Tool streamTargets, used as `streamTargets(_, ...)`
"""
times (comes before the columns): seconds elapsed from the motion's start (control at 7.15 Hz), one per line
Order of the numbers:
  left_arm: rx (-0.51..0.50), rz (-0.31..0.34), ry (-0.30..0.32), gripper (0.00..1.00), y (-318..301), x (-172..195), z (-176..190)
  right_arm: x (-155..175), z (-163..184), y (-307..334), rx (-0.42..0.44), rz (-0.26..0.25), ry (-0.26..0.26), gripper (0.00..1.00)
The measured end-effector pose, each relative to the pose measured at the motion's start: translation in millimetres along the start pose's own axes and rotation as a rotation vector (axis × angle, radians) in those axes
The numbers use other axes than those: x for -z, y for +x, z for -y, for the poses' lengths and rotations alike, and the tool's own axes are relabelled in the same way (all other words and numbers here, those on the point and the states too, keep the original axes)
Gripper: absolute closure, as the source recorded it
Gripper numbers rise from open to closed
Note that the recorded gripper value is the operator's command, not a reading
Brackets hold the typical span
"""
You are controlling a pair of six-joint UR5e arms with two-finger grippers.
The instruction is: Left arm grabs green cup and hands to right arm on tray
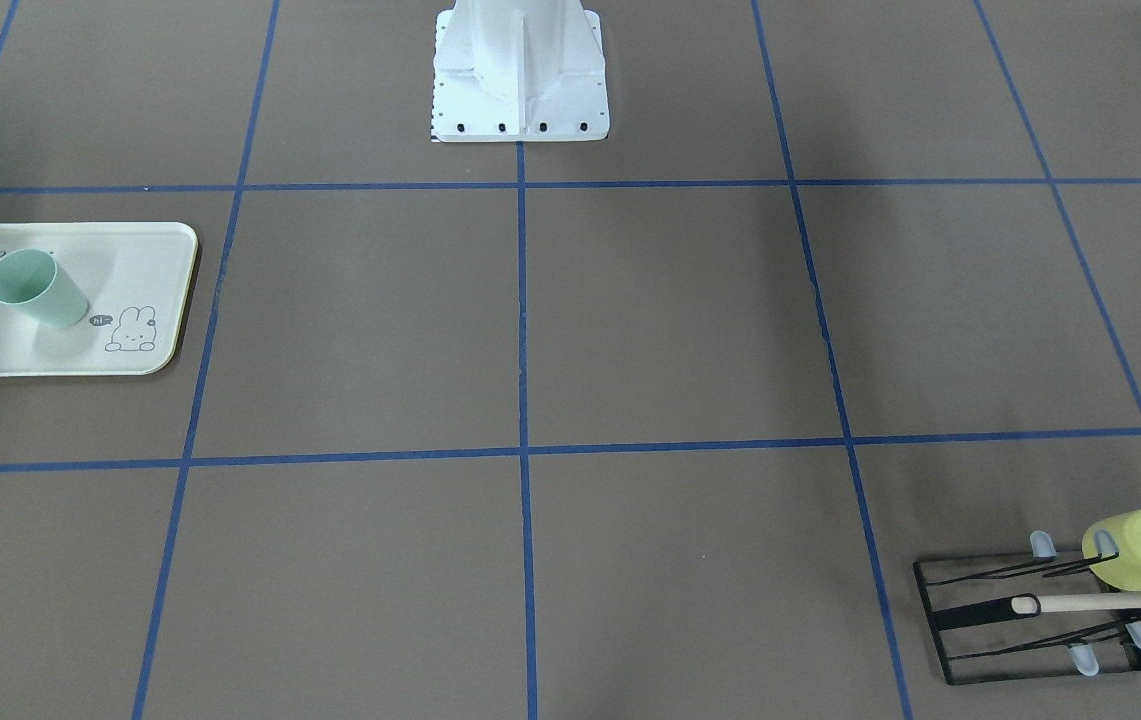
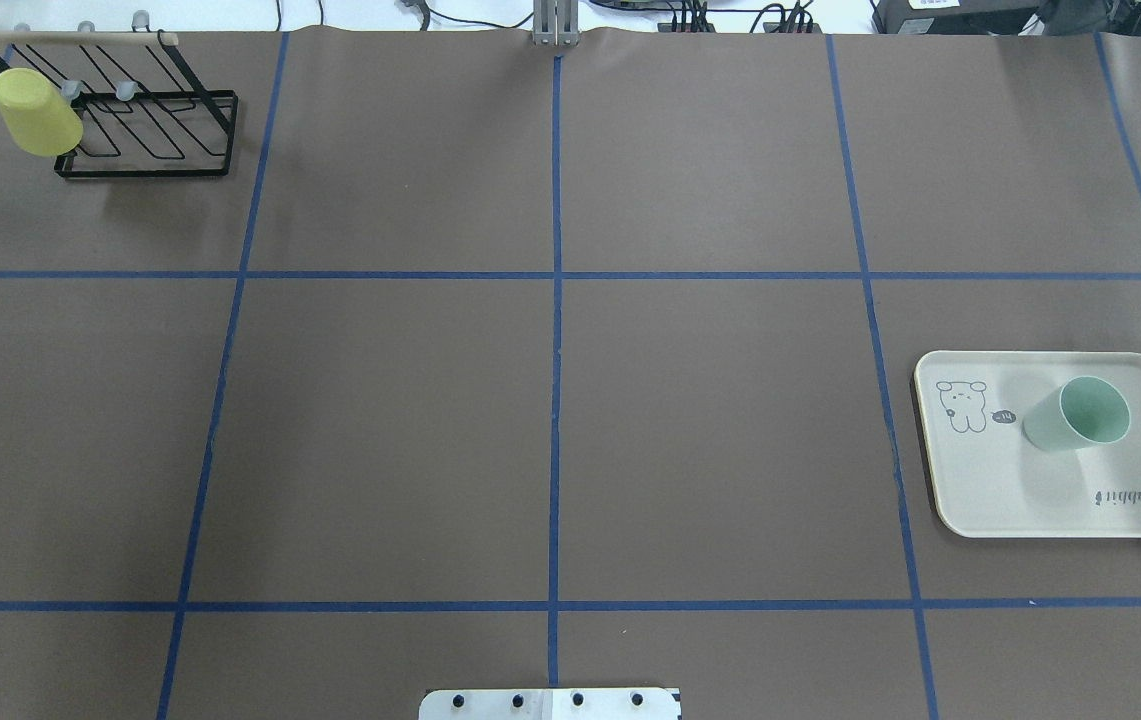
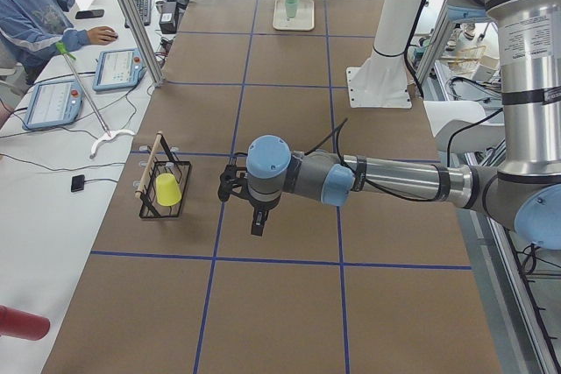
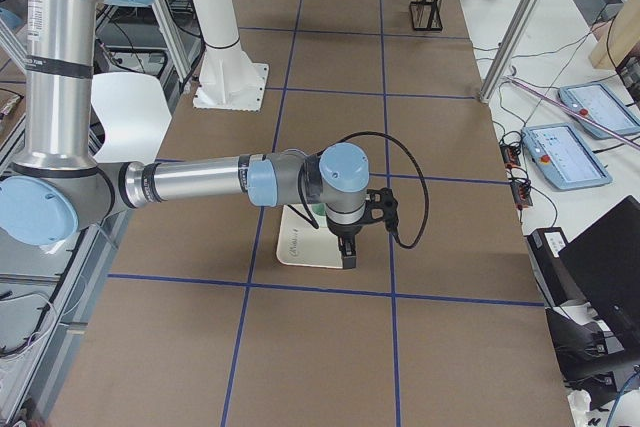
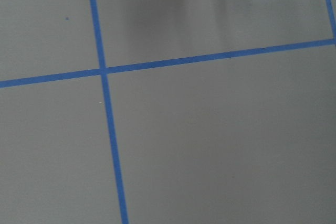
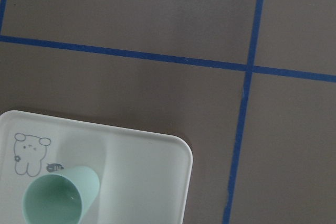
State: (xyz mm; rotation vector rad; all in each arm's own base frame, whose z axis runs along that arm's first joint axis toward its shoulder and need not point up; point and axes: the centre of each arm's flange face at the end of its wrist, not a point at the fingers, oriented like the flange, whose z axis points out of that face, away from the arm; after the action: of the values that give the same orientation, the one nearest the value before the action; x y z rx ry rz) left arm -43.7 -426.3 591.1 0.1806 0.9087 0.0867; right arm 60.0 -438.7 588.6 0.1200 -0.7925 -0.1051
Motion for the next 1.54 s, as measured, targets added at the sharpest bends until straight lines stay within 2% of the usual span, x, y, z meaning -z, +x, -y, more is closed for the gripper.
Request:
streamTargets(0.42, 0.015, 0.071, -0.010, 0.00, -19, -3, -5, -3, -6, 5, -0.017, -0.009, -0.009, 0.00)
streamTargets(0.98, 0.046, 0.083, -0.044, 0.00, -7, 6, 5, -6, -7, 10, -0.026, -0.038, -0.011, 0.00)
streamTargets(1.54, 0.051, 0.075, -0.047, 0.00, 9, 19, -42, -10, 0, 14, -0.027, -0.032, -0.012, 0.00)
